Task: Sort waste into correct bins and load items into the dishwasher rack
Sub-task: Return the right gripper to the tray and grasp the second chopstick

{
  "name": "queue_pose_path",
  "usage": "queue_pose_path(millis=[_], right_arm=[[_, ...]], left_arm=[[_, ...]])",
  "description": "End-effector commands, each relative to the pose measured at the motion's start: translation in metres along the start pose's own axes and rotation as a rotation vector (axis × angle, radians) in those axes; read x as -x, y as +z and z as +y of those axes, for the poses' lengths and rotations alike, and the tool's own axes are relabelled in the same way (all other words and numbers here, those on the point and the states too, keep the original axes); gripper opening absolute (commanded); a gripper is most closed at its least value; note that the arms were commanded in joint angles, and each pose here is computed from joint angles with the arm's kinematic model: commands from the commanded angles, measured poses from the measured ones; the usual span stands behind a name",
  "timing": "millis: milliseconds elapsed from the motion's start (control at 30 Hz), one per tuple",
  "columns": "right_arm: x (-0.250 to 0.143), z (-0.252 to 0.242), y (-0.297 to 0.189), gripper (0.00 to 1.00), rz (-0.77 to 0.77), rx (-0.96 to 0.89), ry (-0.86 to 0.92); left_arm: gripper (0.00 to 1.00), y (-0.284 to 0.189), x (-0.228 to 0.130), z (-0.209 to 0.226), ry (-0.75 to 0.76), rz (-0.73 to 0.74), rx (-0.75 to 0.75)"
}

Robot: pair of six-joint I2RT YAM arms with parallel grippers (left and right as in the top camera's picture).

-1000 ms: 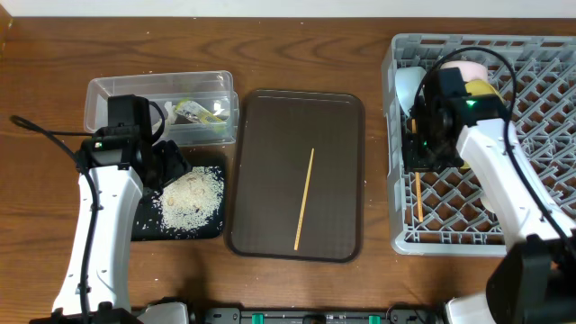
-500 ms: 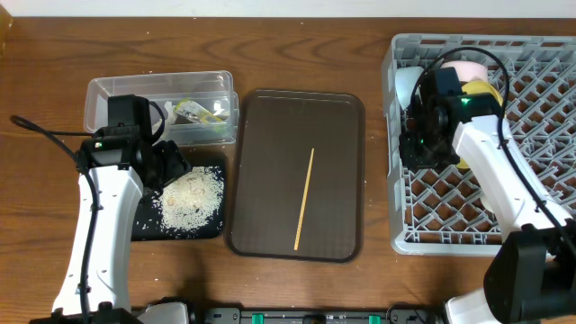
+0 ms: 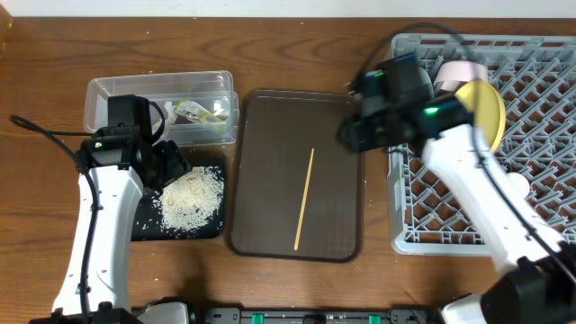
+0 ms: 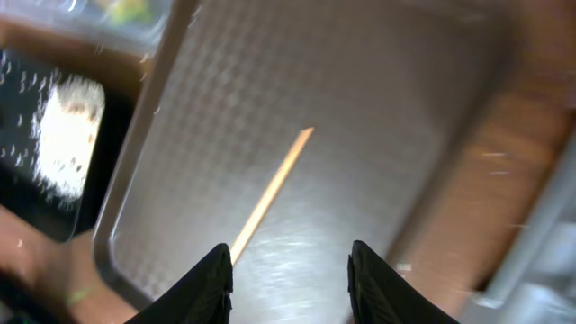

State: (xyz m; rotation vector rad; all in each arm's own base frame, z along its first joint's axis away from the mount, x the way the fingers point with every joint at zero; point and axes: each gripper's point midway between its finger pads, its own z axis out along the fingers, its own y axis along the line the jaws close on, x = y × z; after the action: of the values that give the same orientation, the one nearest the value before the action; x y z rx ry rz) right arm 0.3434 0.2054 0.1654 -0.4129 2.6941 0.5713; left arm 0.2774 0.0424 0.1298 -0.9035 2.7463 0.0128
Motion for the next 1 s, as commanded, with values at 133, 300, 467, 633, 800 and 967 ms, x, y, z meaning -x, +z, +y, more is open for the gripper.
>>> queue_pose_path(millis=[133, 300, 467, 633, 800, 967], right_arm=[[-0.041, 0.039, 0.065, 0.46, 0.168, -0.079, 0.049], [-0.079, 0.051, 0.107, 0.46, 0.301, -0.126, 0.118], [-0.111, 0.041, 0.139, 0.45, 0.396, -0.232, 0.208], [-0.126, 0.033, 0.152, 0.43, 0.448, -0.268, 0.228], [-0.126, 0.029, 0.152, 0.22, 0.446, -0.284, 0.225], [-0.119, 0.016, 0.145, 0.04, 0.441, -0.298, 0.256]], left_arm=[[0.79, -0.002, 0.000, 0.002, -0.010, -0.007, 0.003], [0.79, -0.002, 0.000, 0.002, -0.010, -0.007, 0.003], [0.79, -0.002, 0.000, 0.002, -0.010, -0.007, 0.003], [0.79, -0.002, 0.000, 0.002, -0.010, -0.007, 0.003], [0.79, -0.002, 0.000, 0.002, -0.010, -0.007, 0.003], [0.79, -0.002, 0.000, 0.002, -0.010, -0.006, 0.003]])
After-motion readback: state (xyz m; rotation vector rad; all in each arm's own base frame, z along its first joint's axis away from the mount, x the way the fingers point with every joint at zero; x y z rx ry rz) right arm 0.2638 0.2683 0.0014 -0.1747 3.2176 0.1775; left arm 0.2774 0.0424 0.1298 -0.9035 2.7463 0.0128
